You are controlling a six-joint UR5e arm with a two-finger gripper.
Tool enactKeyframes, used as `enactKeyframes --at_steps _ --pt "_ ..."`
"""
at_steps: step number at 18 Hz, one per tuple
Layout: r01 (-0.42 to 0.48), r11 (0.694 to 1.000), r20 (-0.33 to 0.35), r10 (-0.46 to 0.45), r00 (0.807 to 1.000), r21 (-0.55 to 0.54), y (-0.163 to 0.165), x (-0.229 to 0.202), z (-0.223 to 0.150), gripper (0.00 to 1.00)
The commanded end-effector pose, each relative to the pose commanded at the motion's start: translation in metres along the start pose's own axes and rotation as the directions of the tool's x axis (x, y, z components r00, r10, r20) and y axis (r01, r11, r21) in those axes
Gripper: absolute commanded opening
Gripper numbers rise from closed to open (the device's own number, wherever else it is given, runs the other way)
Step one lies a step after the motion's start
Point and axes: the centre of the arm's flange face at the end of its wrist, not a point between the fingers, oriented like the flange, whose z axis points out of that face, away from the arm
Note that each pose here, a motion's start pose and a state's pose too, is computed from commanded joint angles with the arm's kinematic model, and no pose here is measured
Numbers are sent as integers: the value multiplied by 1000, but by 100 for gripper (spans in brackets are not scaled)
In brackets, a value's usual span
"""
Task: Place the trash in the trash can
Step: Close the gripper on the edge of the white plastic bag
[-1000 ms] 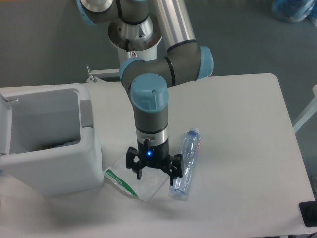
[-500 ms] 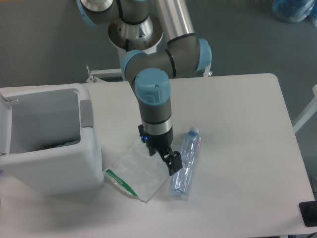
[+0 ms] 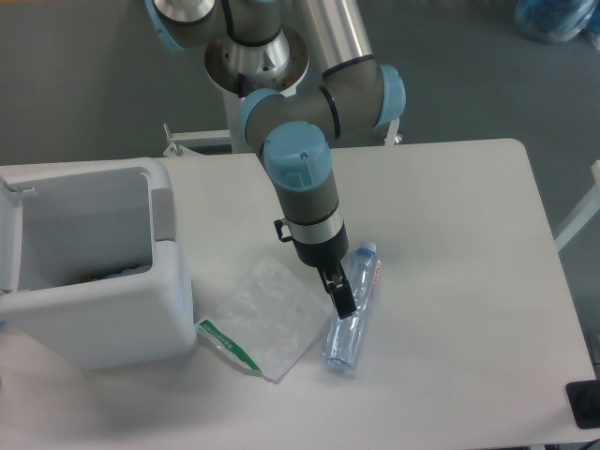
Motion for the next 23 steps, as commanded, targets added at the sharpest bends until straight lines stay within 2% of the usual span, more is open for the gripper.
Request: enactKeyframes --at_steps 2,9,16,20,23 --pt "-42 999 -8 42 999 8 -3 3 5 100" --pt "-62 997 -60 65 996 41 -17 28 28 100" --pt "-58 998 -46 60 997 41 -31 23 48 100" --pt "-58 998 -51 60 997 40 -31 23 51 88" --pt "-34 999 -55 36 998 38 -31 24 53 72"
